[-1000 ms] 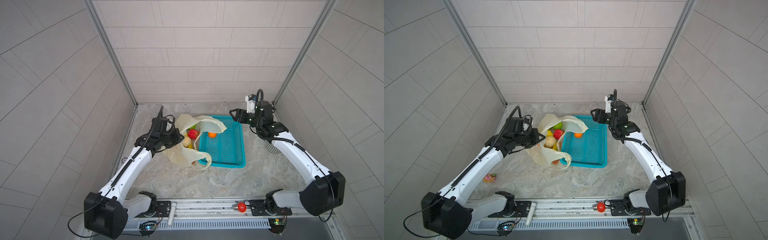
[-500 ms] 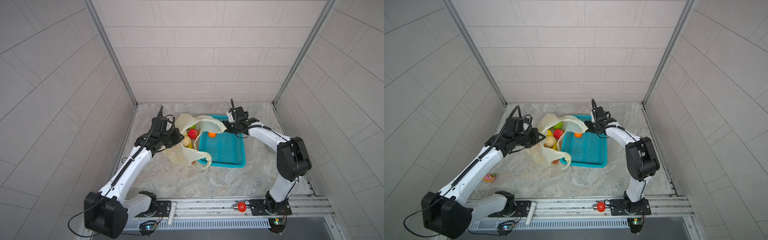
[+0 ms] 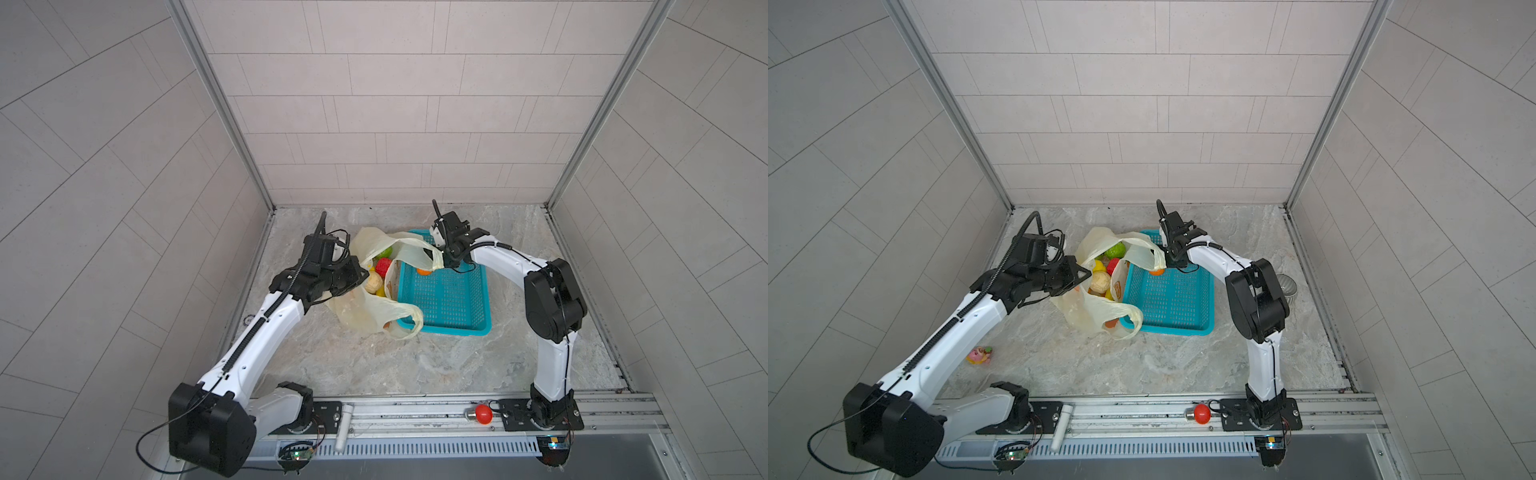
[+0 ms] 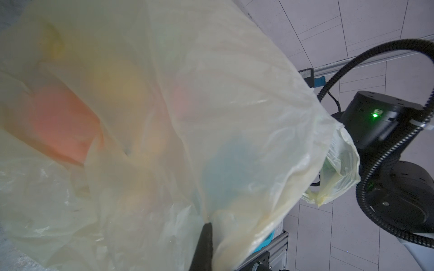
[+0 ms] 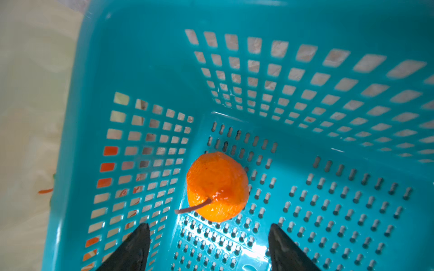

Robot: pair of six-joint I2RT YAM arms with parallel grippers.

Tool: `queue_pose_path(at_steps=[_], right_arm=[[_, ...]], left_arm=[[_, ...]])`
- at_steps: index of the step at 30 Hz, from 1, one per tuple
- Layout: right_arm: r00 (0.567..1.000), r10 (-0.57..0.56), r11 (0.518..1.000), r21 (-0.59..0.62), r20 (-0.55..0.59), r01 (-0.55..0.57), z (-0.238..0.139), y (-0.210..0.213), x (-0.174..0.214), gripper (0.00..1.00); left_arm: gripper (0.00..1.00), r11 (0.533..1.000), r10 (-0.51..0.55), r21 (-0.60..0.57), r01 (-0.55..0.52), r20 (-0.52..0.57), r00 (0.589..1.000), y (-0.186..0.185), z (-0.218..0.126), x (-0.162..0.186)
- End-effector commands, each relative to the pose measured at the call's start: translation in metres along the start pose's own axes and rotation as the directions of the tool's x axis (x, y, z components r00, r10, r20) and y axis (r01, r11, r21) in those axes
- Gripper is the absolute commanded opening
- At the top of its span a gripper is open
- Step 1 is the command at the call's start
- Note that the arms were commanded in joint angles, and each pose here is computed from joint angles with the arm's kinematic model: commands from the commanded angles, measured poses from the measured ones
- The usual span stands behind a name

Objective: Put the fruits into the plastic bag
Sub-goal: 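Lower the right gripper onto the orange and grasp it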

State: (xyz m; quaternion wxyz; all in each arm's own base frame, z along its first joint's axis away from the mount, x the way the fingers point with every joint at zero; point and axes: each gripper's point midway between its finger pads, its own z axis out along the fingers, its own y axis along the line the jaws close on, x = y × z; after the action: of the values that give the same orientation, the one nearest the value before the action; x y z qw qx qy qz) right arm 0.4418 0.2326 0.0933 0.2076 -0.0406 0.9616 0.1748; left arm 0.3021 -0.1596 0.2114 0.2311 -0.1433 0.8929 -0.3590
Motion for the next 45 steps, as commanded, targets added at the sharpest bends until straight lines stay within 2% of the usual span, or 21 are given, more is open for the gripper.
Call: queue_pose_path(at_steps=[1,12,19,28,35,42,45], right_arm=[[0.999,-0.022,0.998,0.052,-0.036,0.023,0.009,-0.008,0.003,0.76],[0.994,-0.060,0.992,0.102,-0.093,0.069,0.037,-0.011,0.002,0.72],[0.991,-0.072,0.983,0.159,-0.108,0.089,0.045,-0.020,0.009,0.61],[0.995,-0.063,0.985,0.157,-0.076,0.075,0.035,-0.017,0.002,0.46],[1.000,-0.029,0.988,0.154,0.010,0.027,-0.014,-0.024,-0.012,0.45],[0.979,0.028,0.987,0.149,0.201,-0.059,-0.105,-0.049,-0.044,0.45],[0.955,-0.034,0.990,0.137,0.295,-0.008,-0.149,-0.041,-0.059,0.45]], left_arm=[[0.00,1.000,0.006,0.005,-0.006,-0.013,1.000,0.001,0.006,0.002],[0.00,1.000,0.007,0.004,-0.007,-0.013,1.000,0.002,0.008,0.001],[0.00,1.000,0.008,0.007,-0.008,-0.013,1.000,0.001,0.007,0.001],[0.00,1.000,0.017,0.000,-0.017,-0.010,1.000,0.000,0.004,0.001],[0.00,1.000,0.018,0.003,-0.018,-0.009,1.000,-0.001,0.003,0.000],[0.00,1.000,0.017,0.001,-0.017,-0.007,1.000,0.001,0.002,0.003],[0.00,1.000,0.012,0.001,-0.012,-0.010,1.000,0.003,0.003,0.005]])
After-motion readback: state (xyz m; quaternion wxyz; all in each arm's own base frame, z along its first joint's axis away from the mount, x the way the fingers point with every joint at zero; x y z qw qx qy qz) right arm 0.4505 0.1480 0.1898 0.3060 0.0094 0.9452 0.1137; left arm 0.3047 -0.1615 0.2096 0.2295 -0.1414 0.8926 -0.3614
